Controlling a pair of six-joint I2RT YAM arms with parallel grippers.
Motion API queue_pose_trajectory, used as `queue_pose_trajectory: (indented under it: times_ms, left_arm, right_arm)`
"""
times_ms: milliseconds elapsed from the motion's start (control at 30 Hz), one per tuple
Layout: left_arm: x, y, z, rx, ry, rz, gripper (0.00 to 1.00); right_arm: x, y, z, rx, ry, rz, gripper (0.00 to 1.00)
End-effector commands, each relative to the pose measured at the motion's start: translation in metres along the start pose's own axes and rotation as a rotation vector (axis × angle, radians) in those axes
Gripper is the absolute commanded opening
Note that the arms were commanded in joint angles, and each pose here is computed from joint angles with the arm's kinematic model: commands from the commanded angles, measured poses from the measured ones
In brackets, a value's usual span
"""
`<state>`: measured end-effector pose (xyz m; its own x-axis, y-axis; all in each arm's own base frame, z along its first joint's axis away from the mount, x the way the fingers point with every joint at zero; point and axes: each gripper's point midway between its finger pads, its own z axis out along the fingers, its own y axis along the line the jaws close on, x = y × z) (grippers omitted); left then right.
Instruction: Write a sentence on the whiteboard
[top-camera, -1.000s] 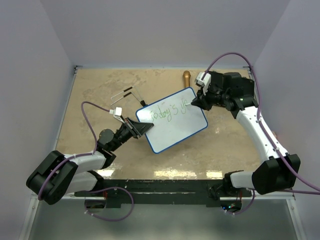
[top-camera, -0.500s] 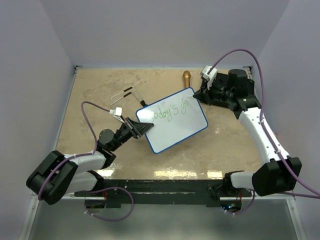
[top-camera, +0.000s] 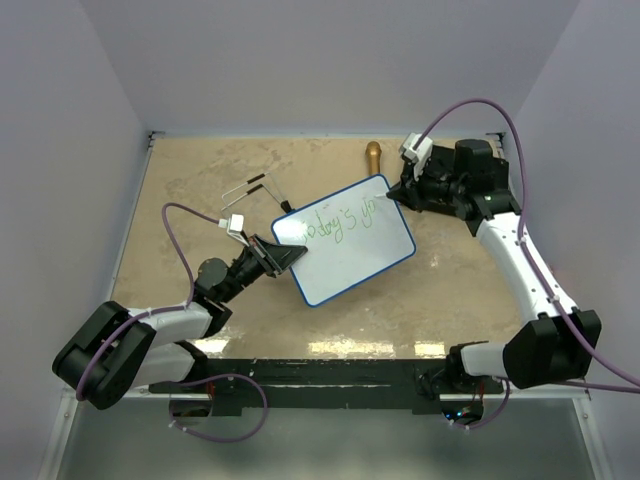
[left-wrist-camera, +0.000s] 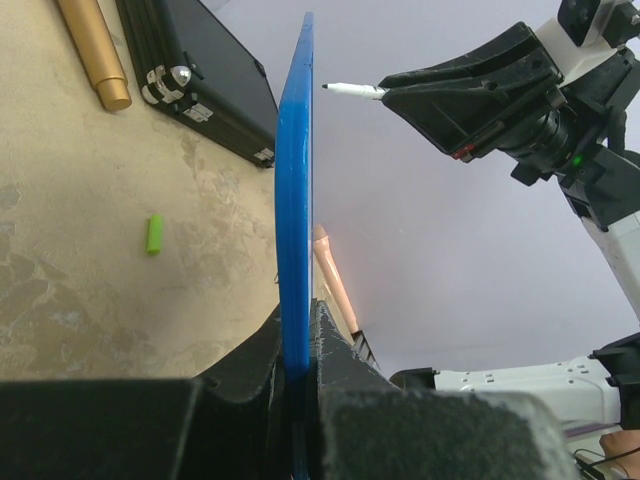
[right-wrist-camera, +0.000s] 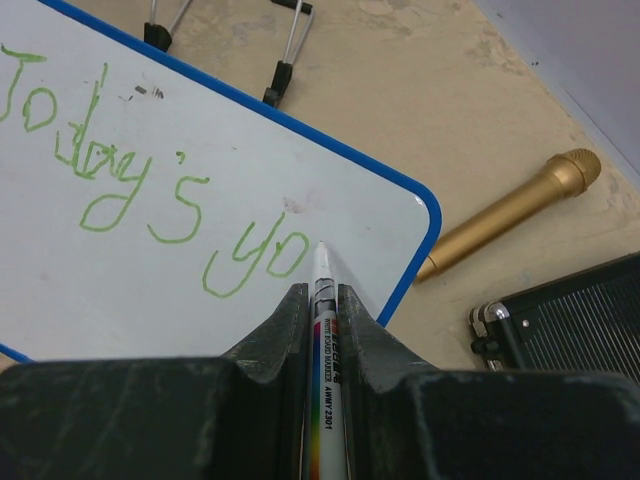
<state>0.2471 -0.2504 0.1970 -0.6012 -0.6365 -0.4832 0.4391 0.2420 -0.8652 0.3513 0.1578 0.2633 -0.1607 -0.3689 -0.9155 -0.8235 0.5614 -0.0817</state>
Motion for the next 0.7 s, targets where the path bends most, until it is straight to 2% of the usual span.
queue_pose_trajectory:
  times_ms: [0, 667]
  left_arm:
    - [-0.070, -0.166, -0.050, 0.682, -0.335, 0.182, 0.00]
    - [-0.070, -0.165, -0.049, 0.677, -0.335, 0.177, 0.00]
  right_arm:
    - [-0.003, -0.002, 0.000, 0.000, -0.003, -0.018, 0.00]
    - [0.012, 0.006, -0.001, -0.045, 0.049, -0.017, 0.00]
